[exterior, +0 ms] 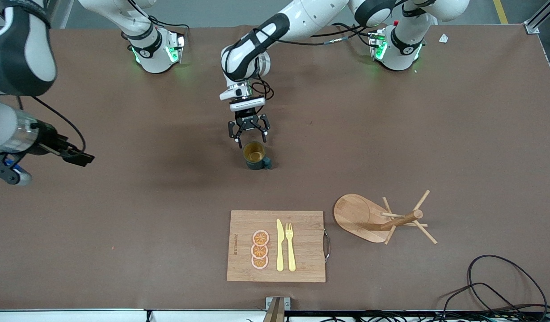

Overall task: Transfer cup from left to right arm and place
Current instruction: 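Carry the mug toward the table middle with the left gripper, then grasp the mug rim with the right gripper while the left gripper releases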

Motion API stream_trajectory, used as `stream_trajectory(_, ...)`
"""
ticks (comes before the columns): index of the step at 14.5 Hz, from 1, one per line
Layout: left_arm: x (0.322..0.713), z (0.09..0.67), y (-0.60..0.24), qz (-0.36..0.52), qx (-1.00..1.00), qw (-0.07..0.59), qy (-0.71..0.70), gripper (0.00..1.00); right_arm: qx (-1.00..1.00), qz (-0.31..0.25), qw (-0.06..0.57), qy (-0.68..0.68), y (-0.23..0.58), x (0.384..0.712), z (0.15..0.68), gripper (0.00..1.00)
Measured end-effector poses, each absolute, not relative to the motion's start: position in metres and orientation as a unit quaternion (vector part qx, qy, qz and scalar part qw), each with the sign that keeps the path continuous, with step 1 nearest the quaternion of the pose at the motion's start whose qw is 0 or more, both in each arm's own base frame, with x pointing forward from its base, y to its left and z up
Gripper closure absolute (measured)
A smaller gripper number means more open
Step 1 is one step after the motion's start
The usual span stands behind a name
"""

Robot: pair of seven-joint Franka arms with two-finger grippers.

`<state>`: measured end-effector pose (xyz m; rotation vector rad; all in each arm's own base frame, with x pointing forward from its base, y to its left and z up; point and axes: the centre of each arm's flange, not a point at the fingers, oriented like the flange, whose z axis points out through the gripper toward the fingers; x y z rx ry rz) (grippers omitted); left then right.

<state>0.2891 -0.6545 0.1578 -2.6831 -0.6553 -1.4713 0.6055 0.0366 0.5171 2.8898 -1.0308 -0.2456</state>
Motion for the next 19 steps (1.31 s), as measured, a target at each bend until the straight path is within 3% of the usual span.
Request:
stream_trajectory(4,0.319,0.237,-0.651,-0.363,-0.899,0.031,-0.242,0.0,0.913,-0.073,0.043,-0.398,0.089,0.601,0.502,0.0)
stream_trajectory(11,0.442,0.428,-0.564,-0.233,-0.953,0.028,-0.191,0.0,0.863,-0.061,0.046,-0.5,0.16,0.587,0.468,0.0)
stream_trajectory(15,0.511,0.477,-0.482,-0.175,-0.974,0.029,-0.139,0.0,0.819,-0.051,0.031,-0.571,0.216,0.571,0.445,0.0)
stream_trajectory(19,0.568,0.502,-0.386,-0.108,-0.988,0.033,-0.108,0.0,0.761,-0.032,0.019,-0.647,0.312,0.533,0.407,0.0)
